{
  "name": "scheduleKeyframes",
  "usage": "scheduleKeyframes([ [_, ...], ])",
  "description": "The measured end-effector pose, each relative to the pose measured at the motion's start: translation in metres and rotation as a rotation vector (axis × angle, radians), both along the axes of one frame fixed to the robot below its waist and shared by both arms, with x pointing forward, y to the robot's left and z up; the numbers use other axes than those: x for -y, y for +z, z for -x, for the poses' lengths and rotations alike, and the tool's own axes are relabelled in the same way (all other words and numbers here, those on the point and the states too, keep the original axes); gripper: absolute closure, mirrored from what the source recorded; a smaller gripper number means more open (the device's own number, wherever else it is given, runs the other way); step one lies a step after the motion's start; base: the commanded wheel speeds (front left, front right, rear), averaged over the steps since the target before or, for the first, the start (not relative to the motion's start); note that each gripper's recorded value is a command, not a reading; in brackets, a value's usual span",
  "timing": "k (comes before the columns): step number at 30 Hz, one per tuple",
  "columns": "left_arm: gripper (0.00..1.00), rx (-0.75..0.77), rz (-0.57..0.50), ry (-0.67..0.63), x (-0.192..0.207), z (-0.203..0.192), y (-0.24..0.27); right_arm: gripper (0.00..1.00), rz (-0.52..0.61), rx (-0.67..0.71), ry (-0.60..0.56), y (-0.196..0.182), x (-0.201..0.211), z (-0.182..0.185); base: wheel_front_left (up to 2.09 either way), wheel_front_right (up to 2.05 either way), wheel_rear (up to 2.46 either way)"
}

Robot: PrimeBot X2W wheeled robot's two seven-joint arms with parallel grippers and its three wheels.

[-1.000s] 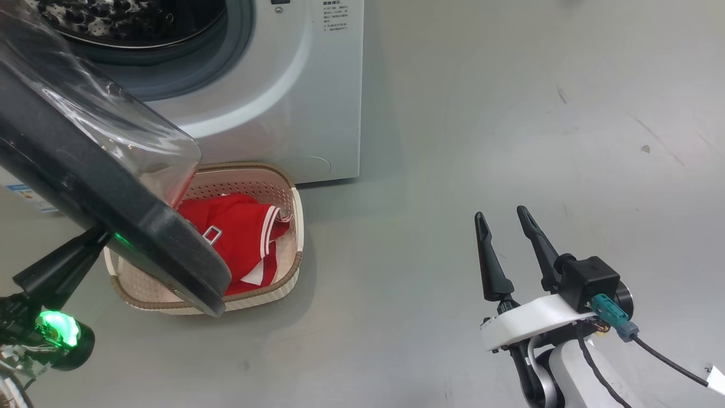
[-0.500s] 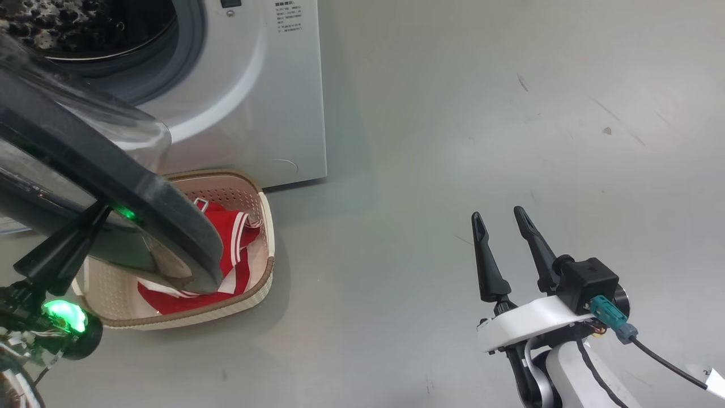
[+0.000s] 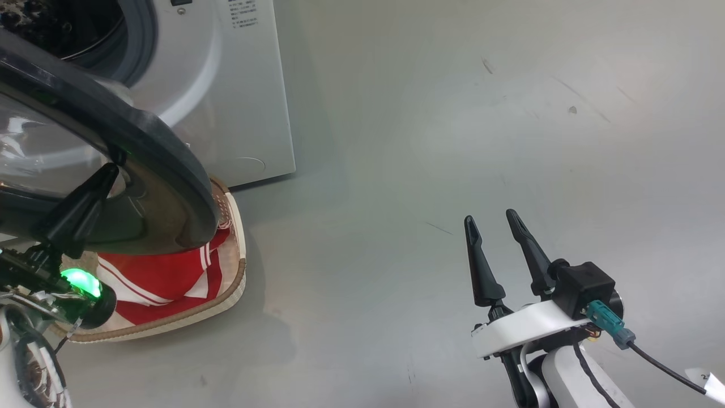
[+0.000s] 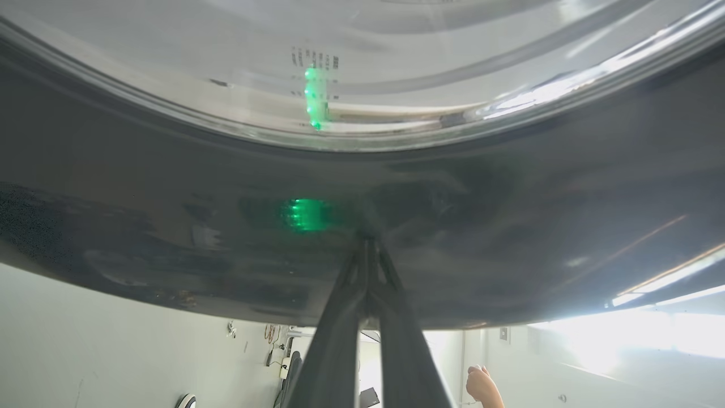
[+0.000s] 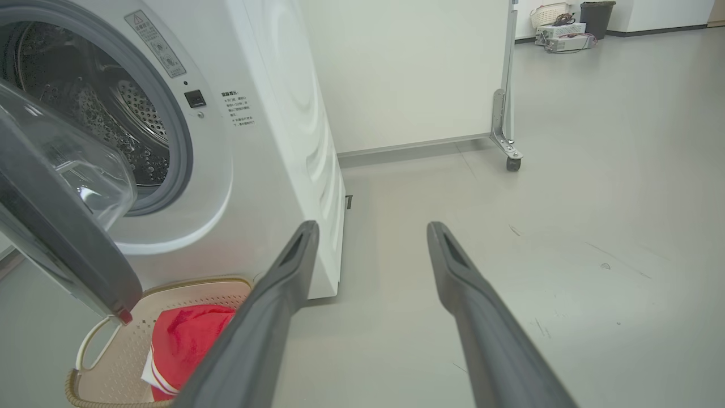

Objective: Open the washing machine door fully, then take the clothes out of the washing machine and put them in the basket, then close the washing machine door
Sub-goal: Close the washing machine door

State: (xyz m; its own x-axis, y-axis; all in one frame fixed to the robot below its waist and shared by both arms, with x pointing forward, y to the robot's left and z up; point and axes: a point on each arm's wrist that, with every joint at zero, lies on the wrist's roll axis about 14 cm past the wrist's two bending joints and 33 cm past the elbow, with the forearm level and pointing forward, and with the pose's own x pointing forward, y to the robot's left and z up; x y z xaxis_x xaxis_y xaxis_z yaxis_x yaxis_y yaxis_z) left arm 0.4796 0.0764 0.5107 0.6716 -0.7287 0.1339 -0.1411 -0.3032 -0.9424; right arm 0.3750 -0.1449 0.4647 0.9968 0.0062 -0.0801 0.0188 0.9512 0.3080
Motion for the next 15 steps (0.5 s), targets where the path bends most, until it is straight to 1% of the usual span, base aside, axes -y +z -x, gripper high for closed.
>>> scheduleKeyframes([
  [8, 1.0, -0.066, -0.036, 0.073, 0.011, -0.025, -0.018, 0.0, -0.014, -0.016, -0.054, -0.003, 0.013, 0.002, 0.0, 0.0, 0.0],
  [15, 1.0, -0.085, -0.034, 0.118, 0.023, -0.048, -0.023, 0.0, -0.019, -0.033, -0.085, -0.007, 0.019, 0.003, 0.0, 0.0, 0.0],
])
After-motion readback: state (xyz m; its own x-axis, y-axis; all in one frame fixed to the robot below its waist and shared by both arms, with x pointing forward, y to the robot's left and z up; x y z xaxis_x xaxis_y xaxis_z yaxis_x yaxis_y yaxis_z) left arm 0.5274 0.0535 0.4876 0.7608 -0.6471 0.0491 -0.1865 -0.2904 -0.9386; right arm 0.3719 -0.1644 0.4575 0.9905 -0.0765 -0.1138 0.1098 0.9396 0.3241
